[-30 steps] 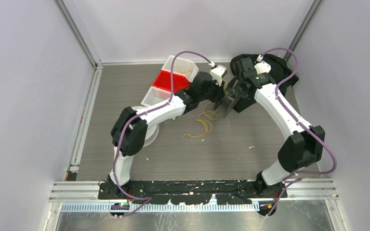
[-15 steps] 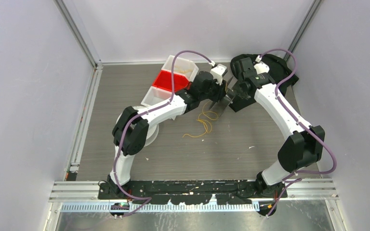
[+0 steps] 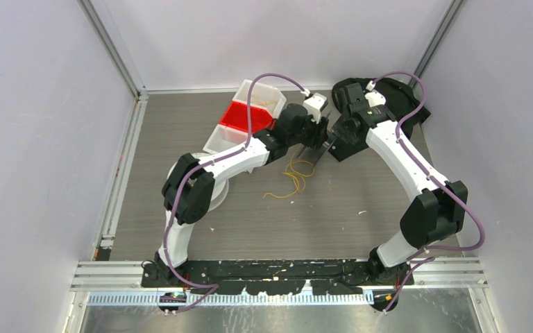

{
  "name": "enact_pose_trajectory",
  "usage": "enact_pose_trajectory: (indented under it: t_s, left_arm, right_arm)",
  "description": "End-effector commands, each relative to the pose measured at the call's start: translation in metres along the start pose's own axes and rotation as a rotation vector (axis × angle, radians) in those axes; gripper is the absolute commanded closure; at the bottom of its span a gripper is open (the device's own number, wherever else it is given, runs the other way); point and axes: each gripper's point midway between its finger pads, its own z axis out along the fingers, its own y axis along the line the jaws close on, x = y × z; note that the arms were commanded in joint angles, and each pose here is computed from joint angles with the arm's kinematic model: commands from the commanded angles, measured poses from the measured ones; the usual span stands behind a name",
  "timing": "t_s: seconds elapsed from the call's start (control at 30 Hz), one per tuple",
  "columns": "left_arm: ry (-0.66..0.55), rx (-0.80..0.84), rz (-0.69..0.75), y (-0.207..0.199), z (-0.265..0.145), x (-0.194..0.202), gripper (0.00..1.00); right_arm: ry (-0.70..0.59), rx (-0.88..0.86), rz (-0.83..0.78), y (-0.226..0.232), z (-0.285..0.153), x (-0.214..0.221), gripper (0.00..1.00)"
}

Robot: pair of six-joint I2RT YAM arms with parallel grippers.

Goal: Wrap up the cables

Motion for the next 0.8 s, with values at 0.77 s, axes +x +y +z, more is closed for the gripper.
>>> enact_pose_trajectory:
  t_s: [0.77]
  left_arm:
    - [-0.035,-0.048,-0.018,0.000,-0.053,-0.034,0.30]
  right_arm:
    - [-0.007,-0.057,0.051,0.019,-0.005,-0.006,0.99]
